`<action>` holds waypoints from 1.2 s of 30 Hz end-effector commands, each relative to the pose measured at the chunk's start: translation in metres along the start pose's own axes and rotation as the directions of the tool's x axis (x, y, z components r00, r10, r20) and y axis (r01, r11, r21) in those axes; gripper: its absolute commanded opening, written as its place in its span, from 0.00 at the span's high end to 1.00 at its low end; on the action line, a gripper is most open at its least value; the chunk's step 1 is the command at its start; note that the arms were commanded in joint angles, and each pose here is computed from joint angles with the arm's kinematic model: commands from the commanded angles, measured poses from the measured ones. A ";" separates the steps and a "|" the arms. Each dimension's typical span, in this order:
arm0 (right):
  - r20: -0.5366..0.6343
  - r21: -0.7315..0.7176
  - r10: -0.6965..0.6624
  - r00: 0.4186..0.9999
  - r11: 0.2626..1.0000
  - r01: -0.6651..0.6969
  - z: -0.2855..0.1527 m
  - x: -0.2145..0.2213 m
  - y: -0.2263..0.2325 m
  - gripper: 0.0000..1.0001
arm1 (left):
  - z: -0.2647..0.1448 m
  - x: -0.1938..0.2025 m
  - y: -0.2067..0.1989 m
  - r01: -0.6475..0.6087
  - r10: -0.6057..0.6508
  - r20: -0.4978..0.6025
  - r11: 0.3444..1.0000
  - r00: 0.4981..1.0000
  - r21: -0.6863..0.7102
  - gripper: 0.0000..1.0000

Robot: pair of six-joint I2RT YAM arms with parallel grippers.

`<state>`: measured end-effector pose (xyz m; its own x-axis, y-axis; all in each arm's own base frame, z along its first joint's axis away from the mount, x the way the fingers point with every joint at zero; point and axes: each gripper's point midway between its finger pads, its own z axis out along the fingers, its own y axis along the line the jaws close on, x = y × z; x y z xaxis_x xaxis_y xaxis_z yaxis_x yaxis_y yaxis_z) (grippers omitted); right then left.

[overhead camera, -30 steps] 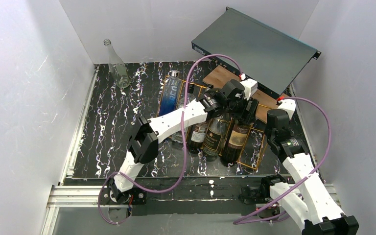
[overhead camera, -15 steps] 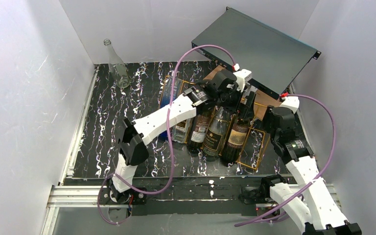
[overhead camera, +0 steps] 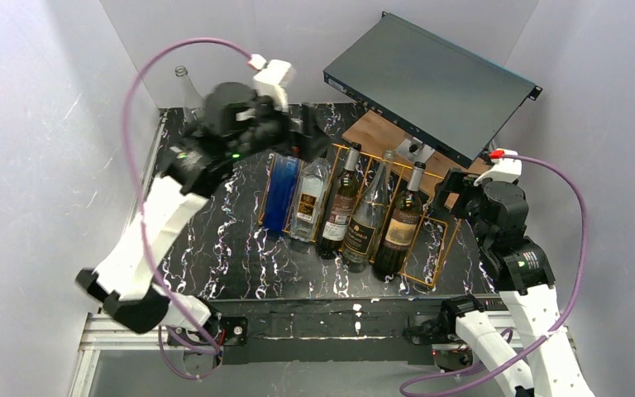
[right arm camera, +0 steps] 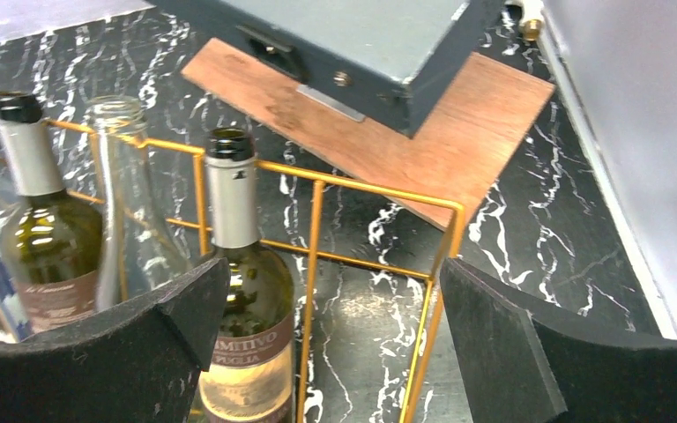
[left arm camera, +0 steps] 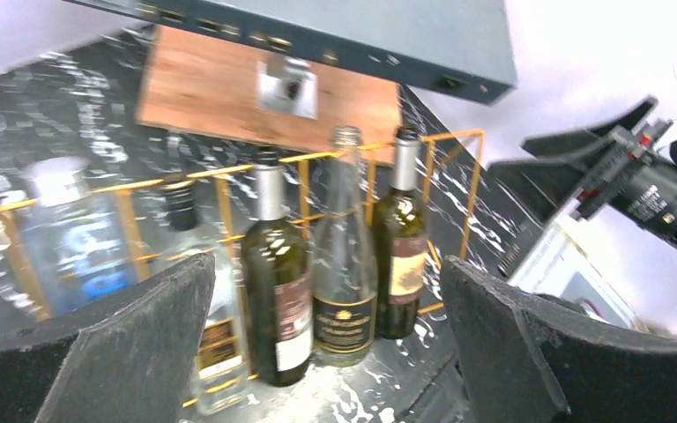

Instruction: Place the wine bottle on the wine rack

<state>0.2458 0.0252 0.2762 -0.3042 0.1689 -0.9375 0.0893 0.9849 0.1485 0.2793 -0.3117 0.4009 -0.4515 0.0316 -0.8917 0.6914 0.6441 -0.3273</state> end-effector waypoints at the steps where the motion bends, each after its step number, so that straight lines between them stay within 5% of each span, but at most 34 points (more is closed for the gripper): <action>1: 0.015 -0.155 -0.015 1.000 0.988 0.017 -0.012 -0.019 0.028 0.02 | -0.066 0.005 0.044 0.001 -0.002 -0.011 0.988 1.000 -0.154 0.02; 10: -0.065 -0.485 -0.009 0.998 0.874 -0.023 -0.028 -0.026 0.094 0.02 | -0.124 0.035 0.154 0.106 -0.104 0.030 0.865 0.994 -0.490 0.02; 20: -0.204 -0.625 0.023 0.979 0.767 -0.148 -0.037 -0.015 0.129 0.02 | -0.147 0.025 0.235 0.372 -0.169 0.357 0.672 0.919 -0.641 0.02; 27: -0.187 -0.627 0.045 0.981 0.763 -0.155 -0.037 -0.021 0.130 0.02 | -0.152 -0.018 0.284 0.397 -0.027 0.490 0.627 0.871 -0.671 0.02; 36: -0.170 -0.610 -0.006 0.985 0.786 -0.101 -0.028 -0.022 0.127 0.02 | -0.143 -0.066 0.365 0.277 0.204 0.411 0.474 0.889 -0.836 0.02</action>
<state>0.2322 0.1467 0.3014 -0.5291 0.1925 -0.8264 -0.4288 0.7798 0.4562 0.4497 -0.0008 0.3540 -0.1591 -0.2928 -0.9429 -0.1735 0.9484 -0.2653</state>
